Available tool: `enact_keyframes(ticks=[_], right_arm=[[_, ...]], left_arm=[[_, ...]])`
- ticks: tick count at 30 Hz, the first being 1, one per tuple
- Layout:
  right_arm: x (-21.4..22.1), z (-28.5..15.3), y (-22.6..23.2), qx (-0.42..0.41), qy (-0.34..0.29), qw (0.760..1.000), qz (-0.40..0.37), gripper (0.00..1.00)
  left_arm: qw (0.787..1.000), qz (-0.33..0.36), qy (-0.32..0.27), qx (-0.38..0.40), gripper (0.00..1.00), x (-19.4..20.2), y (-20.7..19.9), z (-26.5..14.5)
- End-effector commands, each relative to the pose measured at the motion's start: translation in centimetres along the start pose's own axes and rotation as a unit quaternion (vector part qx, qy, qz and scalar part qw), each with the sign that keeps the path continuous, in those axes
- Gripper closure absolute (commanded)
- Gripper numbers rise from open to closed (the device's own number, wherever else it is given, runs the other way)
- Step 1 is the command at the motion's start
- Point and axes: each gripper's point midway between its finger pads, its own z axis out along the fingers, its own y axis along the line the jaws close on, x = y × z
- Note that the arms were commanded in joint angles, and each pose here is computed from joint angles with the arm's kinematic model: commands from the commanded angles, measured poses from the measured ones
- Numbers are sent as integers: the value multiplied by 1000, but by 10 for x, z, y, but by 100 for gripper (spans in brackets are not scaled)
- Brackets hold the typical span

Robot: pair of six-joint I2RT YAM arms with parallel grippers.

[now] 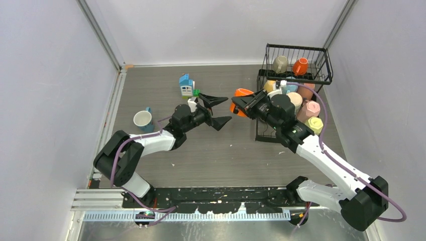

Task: Unload the cups from the dish rack
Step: Place the cup at the center of the board.

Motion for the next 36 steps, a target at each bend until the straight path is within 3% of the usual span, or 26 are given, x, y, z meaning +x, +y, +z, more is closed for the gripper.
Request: enact_keyframes(ticks=[1, 13, 28, 32, 36], right_arm=[[-9, -7, 66, -134, -16, 991, 4, 99], [6, -2, 72, -180, -14, 984, -10, 99], [8, -8, 75, -249, -22, 968, 18, 99], [8, -9, 80, -265, -20, 964, 29, 99], [6, -11, 85, -284, -21, 958, 43, 99]], left_arm=[[997, -18, 0, 78, 0, 7, -45, -4], [985, -57, -31, 159, 2, -1, -88, -4], [962, -46, -13, 268, 48, 18, -157, -24], [954, -43, -11, 295, 57, 24, -174, -32], [946, -36, -7, 323, 59, 31, -193, -39]])
